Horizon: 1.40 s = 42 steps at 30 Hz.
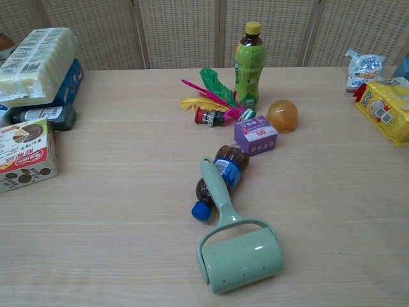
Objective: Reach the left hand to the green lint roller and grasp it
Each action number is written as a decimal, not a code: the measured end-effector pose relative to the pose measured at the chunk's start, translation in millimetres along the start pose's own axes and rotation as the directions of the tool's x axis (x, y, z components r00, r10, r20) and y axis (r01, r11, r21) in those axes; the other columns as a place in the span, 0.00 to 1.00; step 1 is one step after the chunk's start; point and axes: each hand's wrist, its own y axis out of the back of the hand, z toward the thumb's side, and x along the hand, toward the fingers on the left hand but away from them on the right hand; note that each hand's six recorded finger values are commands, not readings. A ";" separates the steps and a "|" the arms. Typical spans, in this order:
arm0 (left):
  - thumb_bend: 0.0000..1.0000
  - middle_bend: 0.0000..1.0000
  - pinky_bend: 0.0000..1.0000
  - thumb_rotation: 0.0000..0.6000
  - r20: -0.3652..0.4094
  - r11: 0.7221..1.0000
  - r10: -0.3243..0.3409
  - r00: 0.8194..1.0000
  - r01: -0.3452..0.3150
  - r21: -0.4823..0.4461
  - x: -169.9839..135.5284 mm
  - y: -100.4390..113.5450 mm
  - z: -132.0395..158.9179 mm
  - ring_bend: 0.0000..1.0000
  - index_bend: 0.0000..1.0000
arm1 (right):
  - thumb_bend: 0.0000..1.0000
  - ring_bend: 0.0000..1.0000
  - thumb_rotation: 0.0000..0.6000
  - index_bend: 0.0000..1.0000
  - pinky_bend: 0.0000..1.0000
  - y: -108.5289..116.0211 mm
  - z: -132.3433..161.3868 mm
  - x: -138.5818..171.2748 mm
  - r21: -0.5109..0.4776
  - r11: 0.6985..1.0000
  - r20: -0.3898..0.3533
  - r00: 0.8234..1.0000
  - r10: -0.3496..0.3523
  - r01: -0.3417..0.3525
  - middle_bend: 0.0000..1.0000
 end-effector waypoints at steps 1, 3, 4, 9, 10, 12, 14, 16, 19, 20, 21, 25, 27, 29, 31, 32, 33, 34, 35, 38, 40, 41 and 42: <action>0.00 0.00 0.00 1.00 0.000 1.000 -0.002 1.000 0.002 0.001 -0.3 -0.5 -0.1 0.00 0.00 | 0.10 0.00 1.00 0.00 0.15 0.2 0.0 0.3 -0.001 1.000 -0.001 1.000 0.002 -0.002 0.00; 0.00 0.00 0.00 1.00 0.000 1.000 -0.006 1.000 0.006 0.005 -1.1 -1.3 0.0 0.00 0.00 | 0.10 0.00 1.00 0.00 0.15 0.8 -0.5 0.9 -0.003 1.000 0.000 1.000 0.003 -0.003 0.00; 0.00 0.00 0.00 1.00 0.001 1.000 -0.007 1.000 0.007 0.007 -1.4 -1.5 -0.2 0.00 0.00 | 0.10 0.00 1.00 0.00 0.15 1.1 -0.7 1.1 -0.004 1.000 0.001 1.000 0.004 -0.004 0.00; 0.00 0.00 0.00 1.00 0.023 1.000 -0.022 1.000 0.021 0.020 0.5 -5.8 -0.2 0.00 0.00 | 0.10 0.00 1.00 0.00 0.15 3.2 0.9 0.4 -0.019 1.000 0.000 1.000 -0.002 0.002 0.00; 0.00 0.00 0.00 1.00 0.036 0.999 -0.024 0.999 0.024 0.022 1.9 -7.2 0.4 0.00 0.00 | 0.10 0.00 1.00 0.00 0.15 3.2 1.1 0.4 -0.017 1.000 -0.001 1.000 -0.002 0.002 0.00; 0.00 0.00 0.00 1.00 0.080 0.999 -0.029 0.996 0.027 0.029 7.2 -11.5 2.4 0.00 0.00 | 0.10 0.00 1.00 0.00 0.15 2.7 1.5 0.4 -0.011 1.000 -0.001 1.000 -0.002 0.002 0.00; 0.00 0.00 0.00 1.00 0.148 0.998 -0.041 0.988 0.033 0.051 15.4 -17.4 5.9 0.00 0.00 | 0.10 0.00 1.00 0.00 0.15 1.8 1.3 0.3 -0.006 1.000 0.001 1.000 -0.001 0.001 0.00; 0.00 0.00 0.00 1.00 0.229 0.996 -0.053 0.972 0.035 0.082 25.7 -23.4 11.6 0.00 0.00 | 0.10 0.00 1.00 0.00 0.15 1.5 0.9 -0.1 -0.004 1.000 0.002 1.000 -0.001 0.001 0.00; 0.00 0.00 0.00 1.00 0.379 0.988 -0.077 0.922 0.021 0.150 48.6 -33.2 23.6 0.00 0.00 | 0.10 0.00 1.00 0.00 0.15 3.9 0.9 -1.2 -0.010 1.000 0.003 1.000 -0.011 0.011 0.00; 0.00 0.00 0.00 1.00 0.434 0.984 -0.092 0.896 0.014 0.179 58.2 -37.0 28.4 0.00 0.00 | 0.10 0.00 1.00 0.00 0.15 5.1 0.6 -1.6 -0.012 1.000 0.005 1.000 -0.016 0.016 0.00; 0.00 0.00 0.00 1.00 0.474 0.980 -0.102 0.874 0.007 0.199 65.3 -39.8 32.4 0.00 0.00 | 0.10 0.00 1.00 0.00 0.15 6.6 -0.1 -2.1 -0.014 1.000 0.008 1.000 -0.022 0.022 0.00; 0.00 0.00 0.00 1.00 0.628 0.961 -0.151 0.764 -0.037 0.275 92.3 -53.0 52.7 0.00 0.00 | 0.10 0.00 1.00 0.00 0.15 10.5 -3.2 -2.9 -0.020 0.999 0.021 0.999 -0.032 0.032 0.00; 0.00 0.00 0.00 1.00 0.688 0.948 -0.179 0.703 -0.063 0.311 102.6 -61.1 62.8 0.00 0.00 | 0.10 0.00 1.00 0.00 0.15 12.2 -3.9 -3.4 -0.023 0.999 0.023 0.999 -0.034 0.035 0.00; 0.00 0.00 0.00 1.00 0.725 0.932 -0.217 0.654 -0.083 0.353 111.1 -69.5 69.9 0.00 0.00 | 0.10 0.00 1.00 0.00 0.15 13.5 -4.2 -3.6 -0.026 0.999 0.024 0.999 -0.037 0.037 0.00; 0.00 0.00 0.00 1.00 0.735 0.919 -0.248 0.631 -0.086 0.384 116.7 -76.8 73.8 0.00 0.00 | 0.10 0.00 1.00 0.00 0.15 14.7 -4.6 -4.0 -0.029 0.999 0.026 0.999 -0.039 0.040 0.00; 0.00 0.00 0.00 1.00 0.740 0.911 -0.269 0.616 -0.087 0.404 120.8 -82.3 77.3 0.00 0.00 | 0.10 0.00 1.00 0.00 0.15 15.1 -4.8 -4.3 -0.030 0.999 0.026 0.999 -0.040 0.041 0.00; 0.00 0.00 0.00 1.00 0.745 0.903 -0.286 0.603 -0.090 0.419 124.2 -86.7 80.6 0.00 0.00 | 0.10 0.00 1.00 0.00 0.15 15.7 -5.0 -4.6 -0.032 0.999 0.027 0.999 -0.042 0.043 0.00; 0.00 0.00 0.00 1.00 0.750 0.896 -0.301 0.589 -0.093 0.434 127.6 -91.3 84.4 0.00 0.00 | 0.10 0.00 1.00 0.00 0.15 16.2 -5.2 -4.8 -0.034 0.998 0.028 0.999 -0.043 0.044 0.00; 0.00 0.00 0.00 1.00 0.754 0.888 -0.320 0.574 -0.096 0.450 131.9 -97.6 89.4 0.00 0.00 | 0.10 0.00 1.00 0.00 0.15 16.6 -5.3 -4.9 -0.034 0.998 0.028 0.999 -0.044 0.045 0.00; 0.00 0.00 0.00 1.00 0.762 0.869 -0.360 0.538 -0.104 0.484 141.4 -113.1 103.1 0.00 0.00 | 0.10 0.00 1.00 0.00 0.15 17.7 -5.6 -4.5 -0.038 0.998 0.029 0.999 -0.046 0.047 0.00; 0.00 0.00 0.00 1.00 0.770 0.860 -0.379 0.513 -0.113 0.498 146.8 -122.4 113.5 0.00 0.00 | 0.10 0.00 1.00 0.00 0.15 19.2 -5.7 -4.3 -0.042 0.998 0.029 0.998 -0.049 0.050 0.00; 0.00 0.00 0.00 1.00 0.777 0.856 -0.389 0.495 -0.119 0.504 149.8 -128.9 121.1 0.00 0.00 | 0.10 0.00 1.00 0.00 0.15 20.0 -5.8 -4.3 -0.044 0.998 0.029 0.998 -0.051 0.053 0.00; 0.00 0.00 0.00 1.00 0.782 0.854 -0.394 0.483 -0.121 0.505 151.6 -133.7 127.0 0.00 0.00 | 0.10 0.00 1.00 0.00 0.15 21.4 -5.8 -4.3 -0.047 0.997 0.029 0.998 -0.055 0.056 0.00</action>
